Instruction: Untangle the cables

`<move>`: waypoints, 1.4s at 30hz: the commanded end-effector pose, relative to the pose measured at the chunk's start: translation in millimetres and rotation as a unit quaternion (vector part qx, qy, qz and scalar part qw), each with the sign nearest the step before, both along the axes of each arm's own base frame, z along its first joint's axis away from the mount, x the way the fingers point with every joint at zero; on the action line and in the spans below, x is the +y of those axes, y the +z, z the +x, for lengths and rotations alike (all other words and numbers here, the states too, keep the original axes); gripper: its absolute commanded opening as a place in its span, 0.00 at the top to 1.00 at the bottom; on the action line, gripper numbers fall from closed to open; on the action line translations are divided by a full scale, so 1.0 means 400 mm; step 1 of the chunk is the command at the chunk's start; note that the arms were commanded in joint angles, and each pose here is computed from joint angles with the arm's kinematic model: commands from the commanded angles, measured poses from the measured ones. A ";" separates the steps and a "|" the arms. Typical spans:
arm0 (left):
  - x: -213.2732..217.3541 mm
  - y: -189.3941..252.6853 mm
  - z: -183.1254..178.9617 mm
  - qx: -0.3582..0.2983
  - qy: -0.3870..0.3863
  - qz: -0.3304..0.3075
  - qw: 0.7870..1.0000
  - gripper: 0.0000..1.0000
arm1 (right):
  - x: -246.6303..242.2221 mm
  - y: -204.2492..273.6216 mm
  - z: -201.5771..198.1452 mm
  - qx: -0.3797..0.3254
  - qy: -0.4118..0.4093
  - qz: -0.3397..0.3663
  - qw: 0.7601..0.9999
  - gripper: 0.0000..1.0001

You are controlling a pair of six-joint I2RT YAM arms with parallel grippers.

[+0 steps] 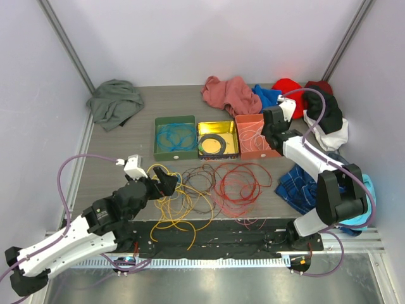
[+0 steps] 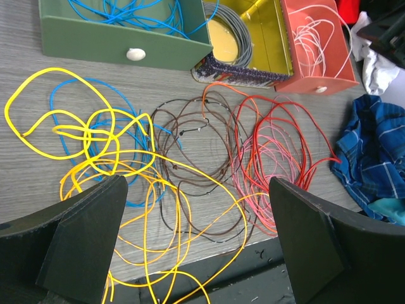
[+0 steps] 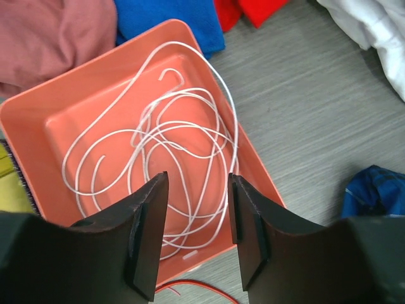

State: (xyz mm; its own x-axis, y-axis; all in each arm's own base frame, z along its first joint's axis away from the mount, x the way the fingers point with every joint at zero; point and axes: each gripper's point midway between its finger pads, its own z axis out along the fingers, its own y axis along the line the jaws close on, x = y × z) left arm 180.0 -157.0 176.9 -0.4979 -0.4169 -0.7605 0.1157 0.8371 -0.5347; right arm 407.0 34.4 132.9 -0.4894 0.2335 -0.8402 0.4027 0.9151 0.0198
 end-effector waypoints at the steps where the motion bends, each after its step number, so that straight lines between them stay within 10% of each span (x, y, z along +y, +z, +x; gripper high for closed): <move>1: -0.027 0.014 0.011 -0.006 -0.005 -0.014 1.000 0.00 | 0.040 0.071 0.030 -0.027 0.019 -0.001 0.999 0.50; 7: -0.025 0.012 0.012 -0.005 -0.006 -0.009 1.000 0.00 | 0.046 0.170 0.002 -0.073 0.011 0.013 0.997 0.52; 24: 0.015 -0.007 0.062 0.017 0.052 0.103 0.993 0.00 | 0.425 0.163 -0.388 -0.125 0.328 0.195 0.916 0.54; 42: -0.035 -0.188 0.133 0.192 0.030 0.074 0.978 0.05 | 0.384 0.038 -0.476 -0.084 0.327 0.213 0.917 0.55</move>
